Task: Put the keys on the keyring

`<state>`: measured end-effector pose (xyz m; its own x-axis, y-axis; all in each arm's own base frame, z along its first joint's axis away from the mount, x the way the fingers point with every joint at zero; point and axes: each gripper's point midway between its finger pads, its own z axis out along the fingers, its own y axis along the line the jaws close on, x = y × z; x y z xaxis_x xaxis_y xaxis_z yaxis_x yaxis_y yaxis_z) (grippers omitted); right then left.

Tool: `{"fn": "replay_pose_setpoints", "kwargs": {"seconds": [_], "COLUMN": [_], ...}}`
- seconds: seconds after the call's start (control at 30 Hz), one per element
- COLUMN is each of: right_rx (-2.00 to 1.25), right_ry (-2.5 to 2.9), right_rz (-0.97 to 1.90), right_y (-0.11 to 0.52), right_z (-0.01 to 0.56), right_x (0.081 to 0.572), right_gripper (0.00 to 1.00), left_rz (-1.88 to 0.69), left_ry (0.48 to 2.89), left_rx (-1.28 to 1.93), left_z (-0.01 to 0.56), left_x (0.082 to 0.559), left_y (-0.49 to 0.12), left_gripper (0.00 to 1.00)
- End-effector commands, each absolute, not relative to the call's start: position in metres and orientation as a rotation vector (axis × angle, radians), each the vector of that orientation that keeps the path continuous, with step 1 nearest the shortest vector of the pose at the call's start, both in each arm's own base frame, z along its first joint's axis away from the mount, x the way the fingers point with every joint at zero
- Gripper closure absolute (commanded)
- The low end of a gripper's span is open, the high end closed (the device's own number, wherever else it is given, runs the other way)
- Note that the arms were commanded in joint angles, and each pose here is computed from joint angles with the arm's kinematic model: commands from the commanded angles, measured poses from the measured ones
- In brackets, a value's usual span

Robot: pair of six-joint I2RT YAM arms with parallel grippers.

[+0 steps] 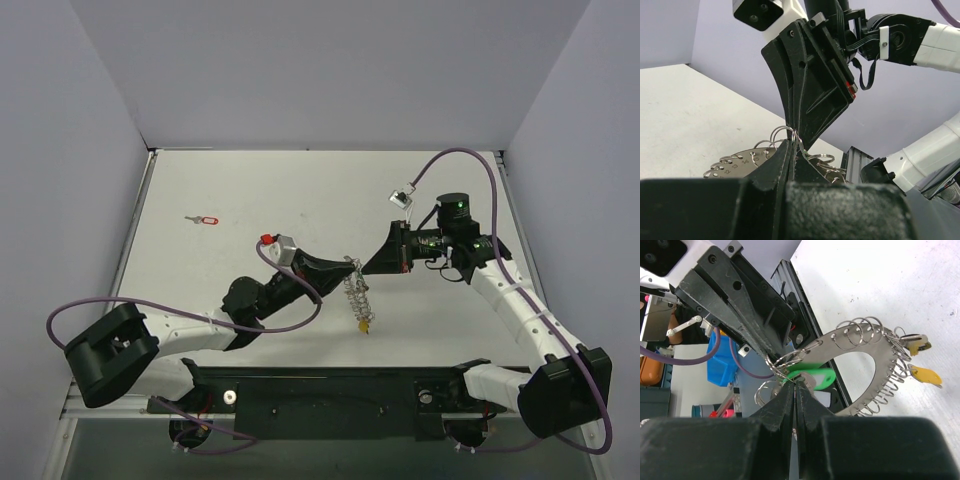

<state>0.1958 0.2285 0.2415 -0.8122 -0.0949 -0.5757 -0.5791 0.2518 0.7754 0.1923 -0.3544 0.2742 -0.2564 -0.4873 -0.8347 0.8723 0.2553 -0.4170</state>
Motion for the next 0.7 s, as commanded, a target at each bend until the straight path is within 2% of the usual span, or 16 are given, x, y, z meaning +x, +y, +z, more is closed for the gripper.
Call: {"fn": "replay_pose_setpoints", "kwargs": {"seconds": [0.0,0.3,0.37,0.4,0.47,0.57,0.6,0.67], "right_rx": [-0.608,-0.613,-0.633,-0.668,-0.791,-0.938,-1.111,-1.291], "right_ry": [2.135,2.13,2.113,2.087,2.004,2.076,1.947,1.955], "right_rz": [1.59,1.581,1.585,1.561,1.494,1.378,1.269,1.226], "right_y": [0.232,0.231,0.231,0.23,0.224,0.202,0.199,0.188], "right_z": [0.236,0.236,0.24,0.242,0.258,0.255,0.264,0.259], "right_x": [0.196,0.195,0.193,0.193,0.191,0.168,0.172,0.146], "right_gripper": [1.0,1.0,0.93,0.8,0.65,0.54,0.51,0.48], "left_rz": [-1.425,-1.409,-1.41,-1.416,-1.421,-1.426,-1.434,-1.439], "left_ry": [0.838,0.829,0.83,0.833,0.837,0.855,0.871,0.883], "left_rx": [0.372,0.471,0.501,0.524,0.555,0.589,0.609,0.622], "left_z": [0.37,0.372,0.37,0.368,0.365,0.361,0.357,0.355], "left_x": [0.168,0.166,0.165,0.163,0.162,0.162,0.161,0.16], "left_y": [-0.321,-0.316,-0.317,-0.318,-0.319,-0.322,-0.324,-0.326], "left_gripper": [1.0,1.0,1.0,1.0,1.0,1.0,1.0,1.0]}}
